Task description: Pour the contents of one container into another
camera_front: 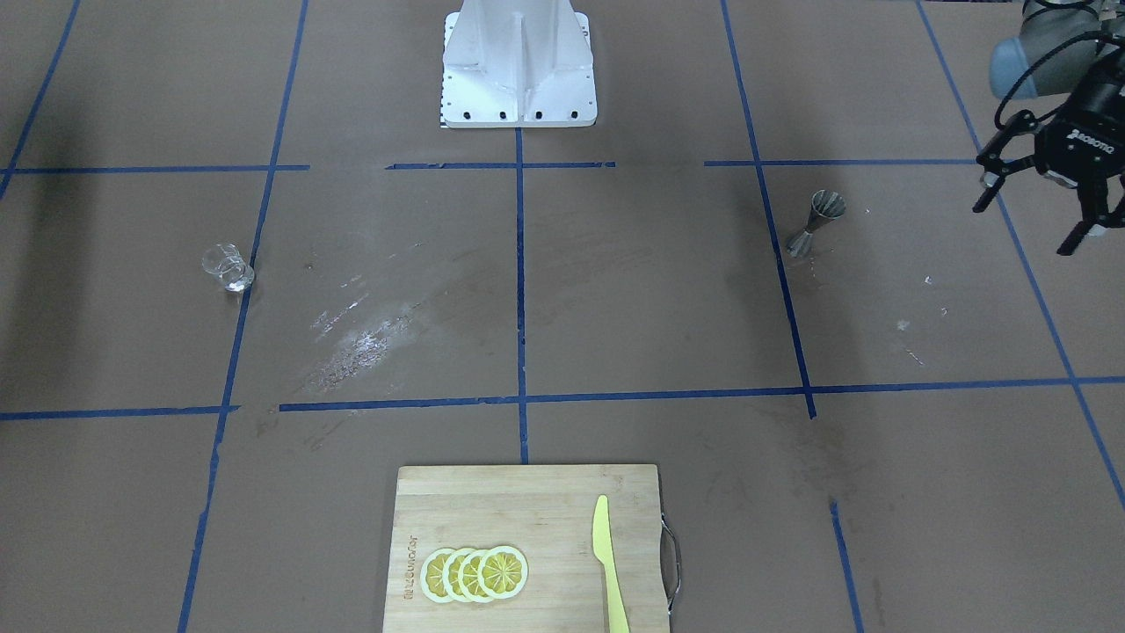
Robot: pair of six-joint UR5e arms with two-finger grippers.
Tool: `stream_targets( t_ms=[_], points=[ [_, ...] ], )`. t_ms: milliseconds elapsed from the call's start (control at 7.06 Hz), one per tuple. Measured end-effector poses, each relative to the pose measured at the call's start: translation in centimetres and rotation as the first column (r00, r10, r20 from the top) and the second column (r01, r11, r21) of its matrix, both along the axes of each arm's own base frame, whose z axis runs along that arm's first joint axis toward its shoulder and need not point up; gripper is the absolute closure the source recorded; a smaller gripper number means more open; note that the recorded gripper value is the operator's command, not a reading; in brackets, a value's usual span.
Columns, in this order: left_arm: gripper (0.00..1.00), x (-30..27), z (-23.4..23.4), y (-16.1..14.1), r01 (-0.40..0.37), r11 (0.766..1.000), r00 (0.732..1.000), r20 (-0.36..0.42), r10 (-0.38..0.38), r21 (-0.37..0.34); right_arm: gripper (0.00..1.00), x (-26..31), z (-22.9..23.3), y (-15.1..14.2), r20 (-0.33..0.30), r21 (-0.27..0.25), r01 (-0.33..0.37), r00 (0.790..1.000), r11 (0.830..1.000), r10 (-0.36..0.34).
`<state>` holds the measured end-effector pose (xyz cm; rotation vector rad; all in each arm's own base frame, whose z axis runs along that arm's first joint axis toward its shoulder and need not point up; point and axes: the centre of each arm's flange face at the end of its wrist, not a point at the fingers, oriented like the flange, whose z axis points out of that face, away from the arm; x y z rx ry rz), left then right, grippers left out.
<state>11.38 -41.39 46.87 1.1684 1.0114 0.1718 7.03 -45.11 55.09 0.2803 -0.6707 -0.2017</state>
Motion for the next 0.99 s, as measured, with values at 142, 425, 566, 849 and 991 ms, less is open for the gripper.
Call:
stream_targets(
  t_ms=[142,425,566,849,991],
  points=[
    [0.0,2.2,0.5,2.2,0.033,0.999,0.999,-0.041,-0.033,-0.01,0.0,0.0,0.0,0.0,0.002,0.002,0.0,1.0,1.0,0.0],
    [0.0,7.3,1.6,5.8,0.11,0.993,0.989,-0.095,-0.114,-0.052,0.0,-0.1,-0.1,0.2,0.014,0.001,0.001,1.0,1.0,-0.001],
    [0.0,10.2,1.9,7.5,0.144,0.987,0.983,-0.106,-0.152,-0.075,0.0,-0.2,-0.3,0.3,0.023,0.0,0.0,1.0,1.0,0.0],
    [0.0,15.2,2.7,11.4,0.183,0.977,0.974,-0.113,-0.195,-0.11,0.0,-0.1,-0.4,0.6,0.027,-0.001,-0.003,1.0,1.0,0.003],
    [0.0,17.1,3.2,13.3,0.201,0.972,0.971,-0.11,-0.214,-0.121,0.0,-0.1,-0.4,0.6,0.028,-0.001,-0.003,1.0,1.0,0.003]
  ],
)
